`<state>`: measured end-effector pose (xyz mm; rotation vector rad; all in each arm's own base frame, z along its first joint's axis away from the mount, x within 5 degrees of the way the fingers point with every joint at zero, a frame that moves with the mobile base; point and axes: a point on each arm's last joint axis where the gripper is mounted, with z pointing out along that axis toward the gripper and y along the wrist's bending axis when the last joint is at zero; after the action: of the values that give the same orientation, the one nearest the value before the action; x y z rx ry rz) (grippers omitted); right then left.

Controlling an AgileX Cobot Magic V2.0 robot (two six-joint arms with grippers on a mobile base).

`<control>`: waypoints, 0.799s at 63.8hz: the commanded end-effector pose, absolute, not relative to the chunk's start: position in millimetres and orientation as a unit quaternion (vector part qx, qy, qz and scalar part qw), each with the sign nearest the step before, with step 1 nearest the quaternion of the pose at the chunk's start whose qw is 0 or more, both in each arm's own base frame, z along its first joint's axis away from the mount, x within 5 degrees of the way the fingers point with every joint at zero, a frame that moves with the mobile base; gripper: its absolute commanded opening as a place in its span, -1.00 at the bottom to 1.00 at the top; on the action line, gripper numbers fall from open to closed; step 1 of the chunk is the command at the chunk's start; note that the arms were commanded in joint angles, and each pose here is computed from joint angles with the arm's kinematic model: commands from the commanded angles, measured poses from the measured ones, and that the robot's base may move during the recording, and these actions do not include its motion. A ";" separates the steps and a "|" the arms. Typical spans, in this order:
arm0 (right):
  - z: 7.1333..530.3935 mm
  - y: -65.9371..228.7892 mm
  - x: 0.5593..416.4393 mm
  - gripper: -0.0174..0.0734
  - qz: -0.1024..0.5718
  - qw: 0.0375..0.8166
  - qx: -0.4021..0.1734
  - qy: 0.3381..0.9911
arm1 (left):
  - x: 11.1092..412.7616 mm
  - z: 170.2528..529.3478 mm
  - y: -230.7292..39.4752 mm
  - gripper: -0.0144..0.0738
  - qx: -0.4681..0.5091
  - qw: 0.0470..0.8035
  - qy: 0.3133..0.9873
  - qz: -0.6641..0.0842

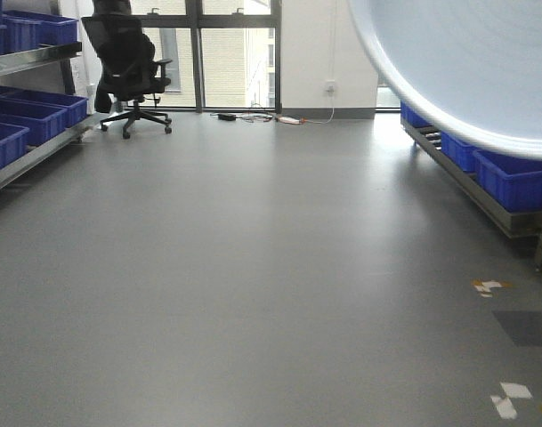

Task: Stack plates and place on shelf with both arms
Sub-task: 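Drive the base across the room toward the rack of blue bins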

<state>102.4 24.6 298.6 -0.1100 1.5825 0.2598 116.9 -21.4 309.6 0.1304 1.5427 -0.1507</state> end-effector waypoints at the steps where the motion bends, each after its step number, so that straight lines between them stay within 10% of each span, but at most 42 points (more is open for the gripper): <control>1: 318.8 23.0 101.3 -0.51 0.121 0.740 -0.039 0.661 | 116.7 327.2 -20.5 -0.49 0.048 0.750 0.655 -0.073; 51: 318.8 23.0 101.3 -0.51 0.121 0.740 -0.039 0.661 | 116.7 327.2 -20.5 -0.49 0.048 0.750 0.655 -0.073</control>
<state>102.4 24.6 298.6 -0.1100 1.5825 0.2598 116.9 -21.4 309.6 0.1304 1.5427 -0.1507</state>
